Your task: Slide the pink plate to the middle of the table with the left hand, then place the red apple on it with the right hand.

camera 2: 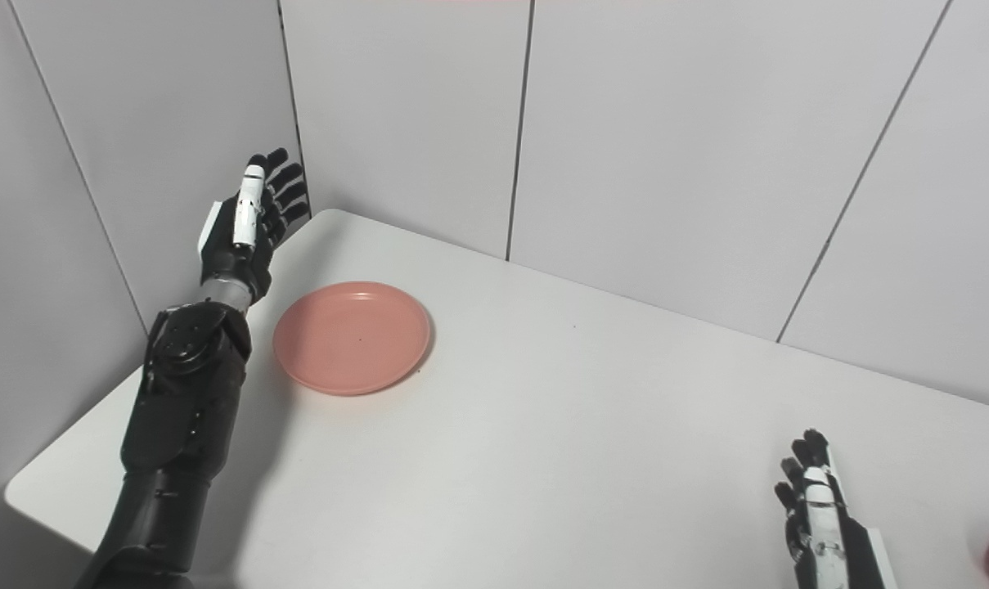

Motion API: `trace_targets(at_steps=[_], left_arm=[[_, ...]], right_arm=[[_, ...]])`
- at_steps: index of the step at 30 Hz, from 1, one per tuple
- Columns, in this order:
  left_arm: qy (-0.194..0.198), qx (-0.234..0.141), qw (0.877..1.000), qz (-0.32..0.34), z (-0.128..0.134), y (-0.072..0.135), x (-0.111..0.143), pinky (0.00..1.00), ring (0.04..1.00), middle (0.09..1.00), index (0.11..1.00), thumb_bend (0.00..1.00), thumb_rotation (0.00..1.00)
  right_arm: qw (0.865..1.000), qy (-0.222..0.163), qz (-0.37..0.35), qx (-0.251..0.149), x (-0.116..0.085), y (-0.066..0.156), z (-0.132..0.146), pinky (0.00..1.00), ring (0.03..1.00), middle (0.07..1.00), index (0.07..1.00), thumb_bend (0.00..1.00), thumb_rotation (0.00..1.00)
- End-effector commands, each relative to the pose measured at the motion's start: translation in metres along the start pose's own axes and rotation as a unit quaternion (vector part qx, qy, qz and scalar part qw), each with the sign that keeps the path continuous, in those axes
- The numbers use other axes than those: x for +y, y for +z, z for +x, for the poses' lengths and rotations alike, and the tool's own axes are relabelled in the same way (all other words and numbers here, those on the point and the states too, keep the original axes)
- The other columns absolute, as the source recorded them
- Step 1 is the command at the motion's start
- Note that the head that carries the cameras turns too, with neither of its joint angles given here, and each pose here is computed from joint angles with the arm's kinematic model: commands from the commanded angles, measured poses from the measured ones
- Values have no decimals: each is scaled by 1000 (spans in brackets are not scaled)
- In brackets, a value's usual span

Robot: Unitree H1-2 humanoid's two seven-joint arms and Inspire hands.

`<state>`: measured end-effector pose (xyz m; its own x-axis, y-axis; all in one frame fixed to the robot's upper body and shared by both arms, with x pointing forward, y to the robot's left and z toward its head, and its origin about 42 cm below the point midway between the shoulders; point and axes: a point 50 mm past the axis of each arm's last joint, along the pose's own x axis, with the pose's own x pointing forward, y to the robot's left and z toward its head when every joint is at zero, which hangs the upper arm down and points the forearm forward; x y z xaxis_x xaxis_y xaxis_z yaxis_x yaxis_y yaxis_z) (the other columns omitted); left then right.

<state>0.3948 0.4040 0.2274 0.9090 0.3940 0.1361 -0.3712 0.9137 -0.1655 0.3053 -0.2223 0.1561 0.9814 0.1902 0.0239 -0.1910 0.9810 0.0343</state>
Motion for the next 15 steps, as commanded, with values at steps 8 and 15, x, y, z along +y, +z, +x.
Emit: trace_targets(at_steps=[8, 15], left_arm=[[0, -40, 999, -13, 17, 20, 12, 887, 902, 901, 889, 344, 1000], [3, -32, 999, -13, 14, 17, 19, 901, 913, 909, 897, 342, 1000]], right_arm=[[999, 3, -3, -38, -2, 21, 6, 1000, 1000, 1000, 1000, 0, 1000], [999, 1, -4, -38, -3, 23, 5, 1000, 1000, 1000, 1000, 0, 1000]])
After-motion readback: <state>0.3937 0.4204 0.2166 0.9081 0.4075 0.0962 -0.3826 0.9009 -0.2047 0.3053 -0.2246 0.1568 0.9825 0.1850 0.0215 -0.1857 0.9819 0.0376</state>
